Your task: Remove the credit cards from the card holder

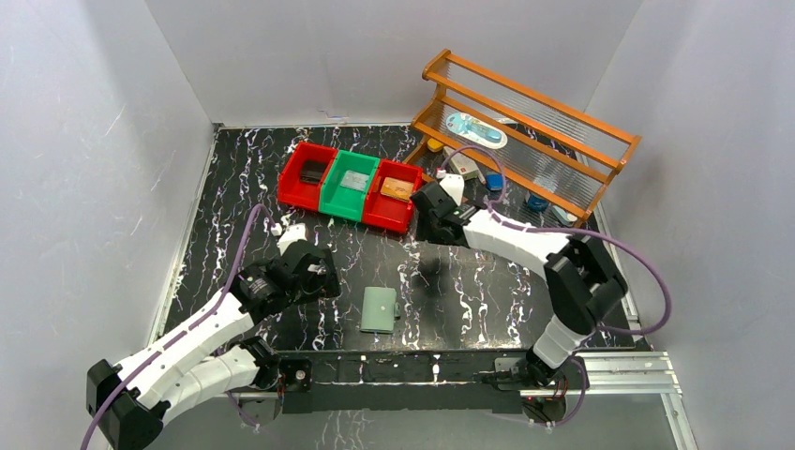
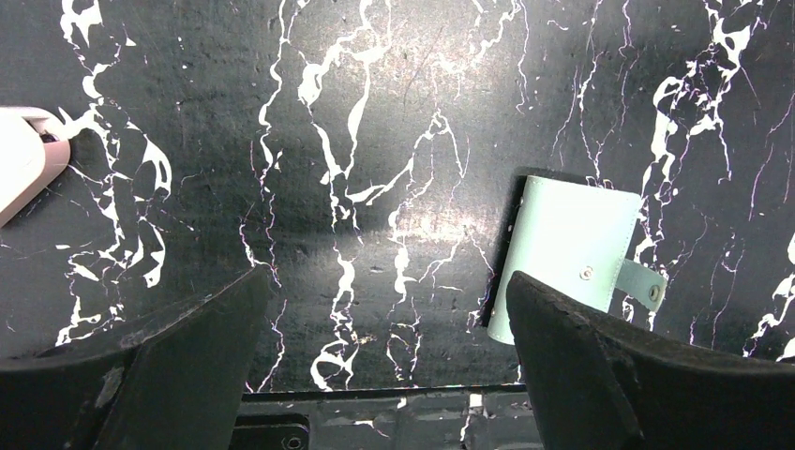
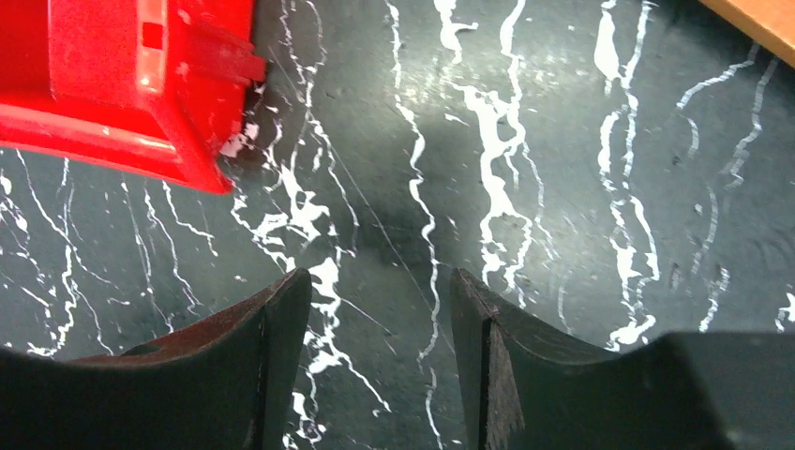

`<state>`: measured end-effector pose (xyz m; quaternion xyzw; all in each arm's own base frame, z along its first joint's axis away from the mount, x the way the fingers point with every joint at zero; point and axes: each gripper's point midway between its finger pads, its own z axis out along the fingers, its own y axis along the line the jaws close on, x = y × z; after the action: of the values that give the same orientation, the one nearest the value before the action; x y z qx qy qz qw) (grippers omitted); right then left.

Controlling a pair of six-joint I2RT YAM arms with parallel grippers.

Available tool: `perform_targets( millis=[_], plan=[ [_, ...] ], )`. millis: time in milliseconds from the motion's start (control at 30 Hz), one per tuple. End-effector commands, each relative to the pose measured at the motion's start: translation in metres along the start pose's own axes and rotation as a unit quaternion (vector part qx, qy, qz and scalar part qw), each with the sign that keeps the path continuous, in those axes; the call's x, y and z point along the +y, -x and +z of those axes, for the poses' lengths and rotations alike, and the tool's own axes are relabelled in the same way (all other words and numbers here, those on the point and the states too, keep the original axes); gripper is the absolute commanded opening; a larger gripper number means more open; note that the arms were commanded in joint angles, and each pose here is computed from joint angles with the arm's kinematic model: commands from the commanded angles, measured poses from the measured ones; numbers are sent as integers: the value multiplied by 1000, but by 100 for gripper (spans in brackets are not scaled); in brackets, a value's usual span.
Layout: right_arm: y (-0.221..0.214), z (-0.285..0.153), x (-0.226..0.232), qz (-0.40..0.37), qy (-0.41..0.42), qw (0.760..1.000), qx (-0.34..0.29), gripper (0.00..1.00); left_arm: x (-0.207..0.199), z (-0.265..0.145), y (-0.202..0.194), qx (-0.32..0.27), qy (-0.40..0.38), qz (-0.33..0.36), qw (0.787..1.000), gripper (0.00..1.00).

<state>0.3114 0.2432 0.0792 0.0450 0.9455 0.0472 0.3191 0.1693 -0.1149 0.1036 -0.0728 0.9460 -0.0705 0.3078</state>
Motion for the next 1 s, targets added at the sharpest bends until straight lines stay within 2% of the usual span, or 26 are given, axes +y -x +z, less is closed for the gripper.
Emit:
perform_targets(
  millis=[0,67,200,300,533,767,967],
  plan=[
    [16,-18,-10,4,2,999,-46,64,-8,-6,5,-4,-15,-7,1000,98],
    [18,-23,-6,5,17,999,-47,65,-8,-6,6,-4,-16,-8,1000,98],
    [30,-30,32,10,103,993,-49,69,-9,-5,7,-6,-17,-12,1000,98],
    [40,-25,56,13,125,991,-46,71,-10,-7,8,-8,-21,-14,1000,98],
    [55,10,80,19,96,994,-44,76,-12,-19,15,-23,-42,-10,999,98],
    [48,42,67,17,14,999,-25,77,-6,-26,14,-32,-47,-15,998,98],
    [33,55,56,9,-14,1000,-9,75,-5,-26,13,-32,-46,-15,998,98]
  ],
)
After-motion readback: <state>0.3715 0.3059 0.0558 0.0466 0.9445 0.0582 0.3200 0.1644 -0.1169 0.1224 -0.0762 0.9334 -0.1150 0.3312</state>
